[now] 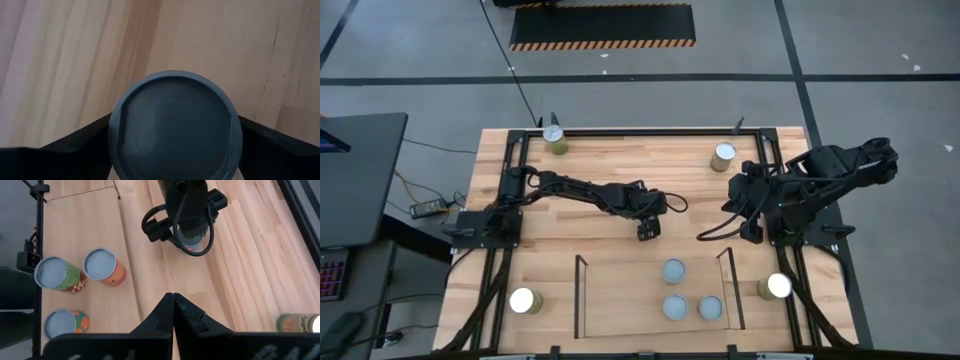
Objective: Pick and place cans onto a shelf
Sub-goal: Put the canned mixed corn on the shelf
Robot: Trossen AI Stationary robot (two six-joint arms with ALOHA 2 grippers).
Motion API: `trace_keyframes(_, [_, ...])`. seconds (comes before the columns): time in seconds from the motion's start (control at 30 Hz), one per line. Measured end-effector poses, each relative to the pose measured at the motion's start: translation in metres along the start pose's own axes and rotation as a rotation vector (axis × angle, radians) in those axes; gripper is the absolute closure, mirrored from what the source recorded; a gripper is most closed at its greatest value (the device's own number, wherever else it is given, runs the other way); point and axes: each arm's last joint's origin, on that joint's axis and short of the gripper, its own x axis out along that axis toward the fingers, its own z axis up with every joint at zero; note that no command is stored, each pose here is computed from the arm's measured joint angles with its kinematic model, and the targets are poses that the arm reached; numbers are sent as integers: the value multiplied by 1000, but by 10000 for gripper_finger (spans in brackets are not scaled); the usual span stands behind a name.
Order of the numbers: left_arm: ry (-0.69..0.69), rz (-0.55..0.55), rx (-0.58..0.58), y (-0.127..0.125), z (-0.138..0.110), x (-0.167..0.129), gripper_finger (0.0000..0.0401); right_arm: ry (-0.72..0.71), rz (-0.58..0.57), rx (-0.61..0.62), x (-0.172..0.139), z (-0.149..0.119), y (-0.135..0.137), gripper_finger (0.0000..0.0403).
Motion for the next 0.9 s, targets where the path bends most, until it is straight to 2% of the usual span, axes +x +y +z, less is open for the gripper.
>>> trace_keyframes(0.47, [5,-47,-43,0,0,1,55,-10,-22,19,2,4,-7,389])
trace_keyframes(0.9, [30,-38,-41,3,2,-8,55,-24,-32,17,2,5,-7,316])
